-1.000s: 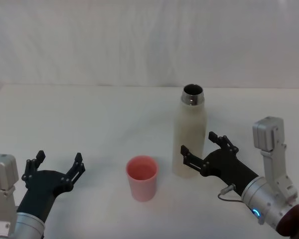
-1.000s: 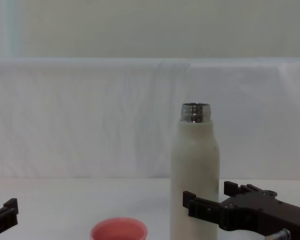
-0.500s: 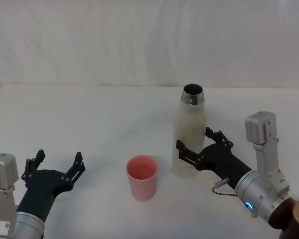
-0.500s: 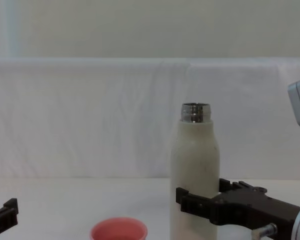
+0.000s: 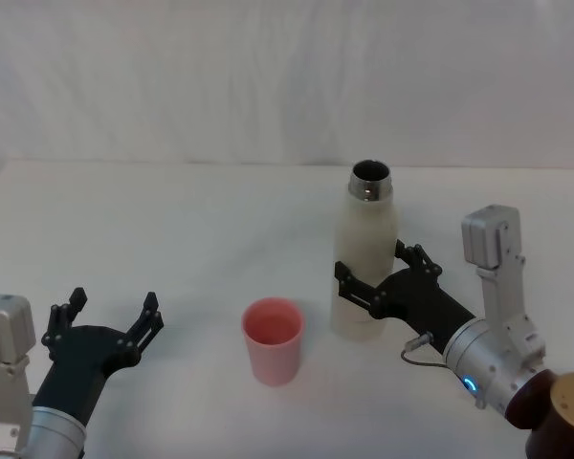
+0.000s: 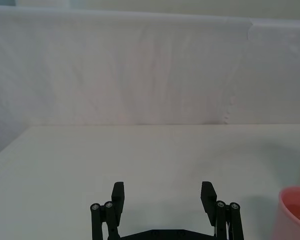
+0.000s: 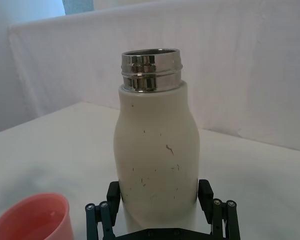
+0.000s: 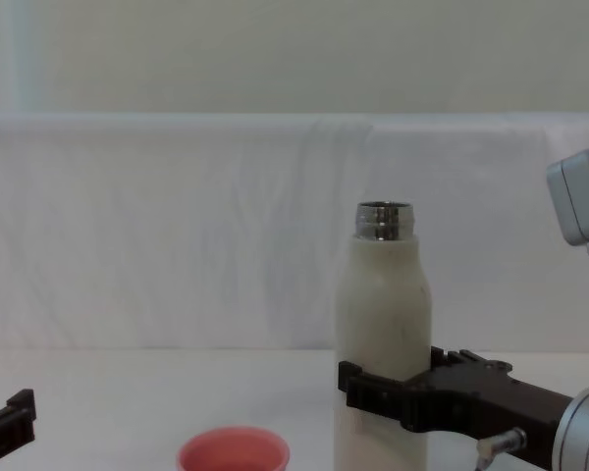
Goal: Grasp the thermos with one hand and pour water into the cup lid.
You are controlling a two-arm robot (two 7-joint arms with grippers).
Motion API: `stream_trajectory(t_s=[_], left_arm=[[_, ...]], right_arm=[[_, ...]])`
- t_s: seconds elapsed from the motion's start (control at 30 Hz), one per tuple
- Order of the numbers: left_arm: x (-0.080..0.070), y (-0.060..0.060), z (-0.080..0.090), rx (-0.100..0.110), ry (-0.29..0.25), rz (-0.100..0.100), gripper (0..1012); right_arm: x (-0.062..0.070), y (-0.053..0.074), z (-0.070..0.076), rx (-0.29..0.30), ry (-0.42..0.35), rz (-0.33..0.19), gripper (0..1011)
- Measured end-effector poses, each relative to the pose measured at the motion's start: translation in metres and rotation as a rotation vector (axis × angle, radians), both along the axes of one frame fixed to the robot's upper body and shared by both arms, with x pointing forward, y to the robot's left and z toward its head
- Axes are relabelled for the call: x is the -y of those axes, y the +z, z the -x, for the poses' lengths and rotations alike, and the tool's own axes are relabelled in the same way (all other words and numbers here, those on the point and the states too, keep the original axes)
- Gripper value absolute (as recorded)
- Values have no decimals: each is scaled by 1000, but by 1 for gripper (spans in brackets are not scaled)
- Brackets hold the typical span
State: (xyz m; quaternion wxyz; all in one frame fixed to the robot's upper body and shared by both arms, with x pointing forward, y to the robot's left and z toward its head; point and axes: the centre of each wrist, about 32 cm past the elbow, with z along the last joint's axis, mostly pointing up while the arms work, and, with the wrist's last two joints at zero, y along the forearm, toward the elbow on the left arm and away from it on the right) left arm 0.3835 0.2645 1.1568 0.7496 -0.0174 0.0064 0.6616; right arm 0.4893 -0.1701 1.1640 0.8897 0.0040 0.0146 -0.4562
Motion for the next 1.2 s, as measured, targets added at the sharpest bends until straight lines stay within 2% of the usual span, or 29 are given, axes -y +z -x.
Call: stream_trajectory(t_s=[1.2], left_arm=[[0, 0, 0, 0, 0, 0, 1001]], right_arm=[[-12, 3, -11, 0, -4, 7, 1000]])
